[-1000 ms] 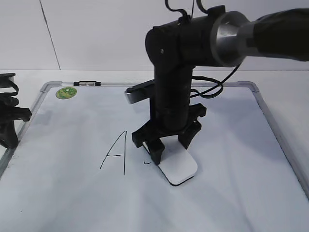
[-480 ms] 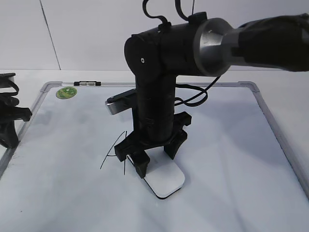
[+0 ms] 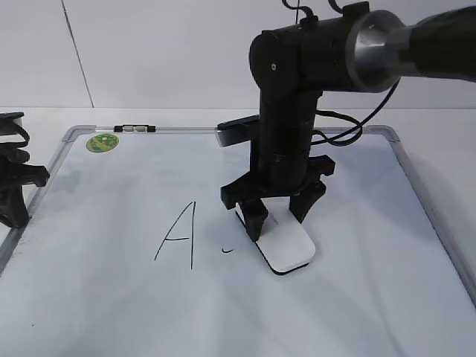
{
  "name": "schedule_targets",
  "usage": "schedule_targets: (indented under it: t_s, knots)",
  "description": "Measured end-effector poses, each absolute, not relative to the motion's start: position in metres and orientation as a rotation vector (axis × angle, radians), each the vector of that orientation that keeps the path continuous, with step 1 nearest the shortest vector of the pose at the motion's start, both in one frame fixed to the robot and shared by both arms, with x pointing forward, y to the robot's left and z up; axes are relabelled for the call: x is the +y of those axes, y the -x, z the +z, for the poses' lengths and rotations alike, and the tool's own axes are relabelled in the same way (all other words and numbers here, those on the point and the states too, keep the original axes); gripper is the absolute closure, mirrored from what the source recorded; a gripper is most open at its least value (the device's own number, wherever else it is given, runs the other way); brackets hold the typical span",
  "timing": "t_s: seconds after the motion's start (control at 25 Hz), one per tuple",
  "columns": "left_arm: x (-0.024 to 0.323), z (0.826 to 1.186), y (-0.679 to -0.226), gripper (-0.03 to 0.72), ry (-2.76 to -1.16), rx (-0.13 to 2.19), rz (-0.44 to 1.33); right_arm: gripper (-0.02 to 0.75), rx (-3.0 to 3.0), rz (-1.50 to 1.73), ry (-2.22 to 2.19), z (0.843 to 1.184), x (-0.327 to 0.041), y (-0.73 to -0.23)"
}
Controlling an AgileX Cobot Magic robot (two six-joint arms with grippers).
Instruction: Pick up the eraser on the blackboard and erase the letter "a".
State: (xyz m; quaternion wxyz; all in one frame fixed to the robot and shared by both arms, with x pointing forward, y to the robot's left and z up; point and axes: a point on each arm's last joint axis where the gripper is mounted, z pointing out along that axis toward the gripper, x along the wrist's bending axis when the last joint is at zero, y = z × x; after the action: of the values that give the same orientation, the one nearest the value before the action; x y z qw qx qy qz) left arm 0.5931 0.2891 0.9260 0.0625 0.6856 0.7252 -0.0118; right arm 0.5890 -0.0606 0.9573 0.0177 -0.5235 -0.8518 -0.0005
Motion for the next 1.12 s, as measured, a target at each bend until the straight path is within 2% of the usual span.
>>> schedule_targets:
  t_s: [0.84,1.12]
  knots:
    - [0.289,0.926,-0.593,0.674,-2.071,2.191,-0.037,0.172,-2.613,-0.026,1.611,0.958,-0.061,-0.589]
    - [0.289,0.926,-0.593,0.674,-2.071,2.191,-0.037,0.172,-2.677,-0.01,1.543,0.957,-0.049,-0.58]
